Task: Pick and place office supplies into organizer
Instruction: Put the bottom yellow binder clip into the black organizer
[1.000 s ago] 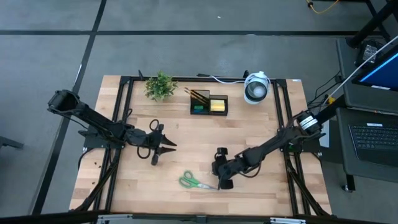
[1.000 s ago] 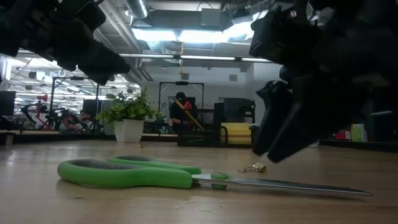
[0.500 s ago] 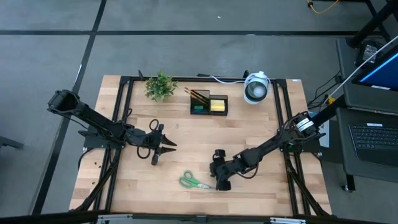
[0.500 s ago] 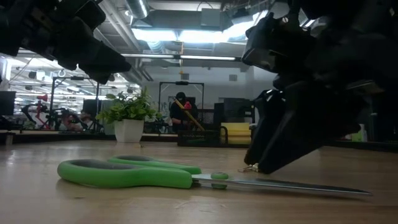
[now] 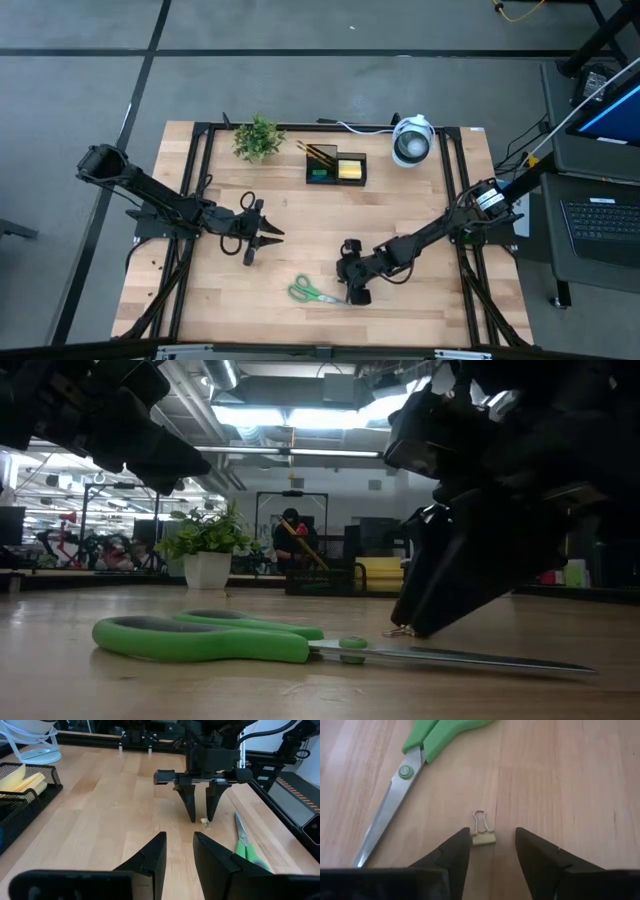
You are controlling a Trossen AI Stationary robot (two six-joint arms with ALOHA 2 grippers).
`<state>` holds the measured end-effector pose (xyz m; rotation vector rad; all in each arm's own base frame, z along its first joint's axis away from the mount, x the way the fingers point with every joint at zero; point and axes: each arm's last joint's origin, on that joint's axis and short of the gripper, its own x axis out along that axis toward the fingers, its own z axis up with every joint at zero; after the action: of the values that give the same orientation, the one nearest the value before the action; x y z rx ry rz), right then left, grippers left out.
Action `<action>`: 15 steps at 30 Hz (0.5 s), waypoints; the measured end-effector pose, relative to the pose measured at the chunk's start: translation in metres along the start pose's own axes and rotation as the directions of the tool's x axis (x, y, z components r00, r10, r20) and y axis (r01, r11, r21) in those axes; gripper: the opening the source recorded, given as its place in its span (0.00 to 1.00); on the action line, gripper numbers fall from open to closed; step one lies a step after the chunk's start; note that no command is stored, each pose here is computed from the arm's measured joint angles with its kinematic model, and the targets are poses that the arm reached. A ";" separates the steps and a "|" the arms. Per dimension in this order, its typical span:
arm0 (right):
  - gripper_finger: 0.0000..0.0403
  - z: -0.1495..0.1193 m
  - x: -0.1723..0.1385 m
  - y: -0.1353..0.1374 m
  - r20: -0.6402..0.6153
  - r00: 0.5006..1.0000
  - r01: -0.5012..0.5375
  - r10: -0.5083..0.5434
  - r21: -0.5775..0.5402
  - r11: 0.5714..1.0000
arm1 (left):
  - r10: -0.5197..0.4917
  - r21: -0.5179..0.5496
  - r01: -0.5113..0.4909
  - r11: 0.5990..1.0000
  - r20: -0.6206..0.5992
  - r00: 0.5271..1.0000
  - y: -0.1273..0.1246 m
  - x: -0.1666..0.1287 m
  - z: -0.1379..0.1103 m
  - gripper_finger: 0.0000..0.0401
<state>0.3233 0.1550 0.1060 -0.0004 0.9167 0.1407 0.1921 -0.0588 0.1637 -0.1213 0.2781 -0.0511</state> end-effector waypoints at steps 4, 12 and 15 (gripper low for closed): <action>0.33 0.000 0.001 -0.002 -0.003 1.000 0.002 -0.002 0.004 1.000 | 0.000 0.000 0.000 1.000 0.000 1.000 0.000 0.000 0.000 0.23; 0.26 0.000 0.001 -0.004 -0.006 1.000 0.006 -0.006 -0.018 1.000 | 0.000 0.000 0.000 1.000 0.000 1.000 0.000 0.000 0.000 0.23; 0.25 0.000 0.001 -0.005 -0.007 1.000 0.005 -0.005 -0.013 1.000 | 0.000 0.000 0.000 1.000 0.000 1.000 0.000 0.000 0.000 0.23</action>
<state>0.3249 0.1503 0.1048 -0.0154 0.9226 0.1418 0.1921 -0.0588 0.1636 -0.1214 0.2783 -0.0510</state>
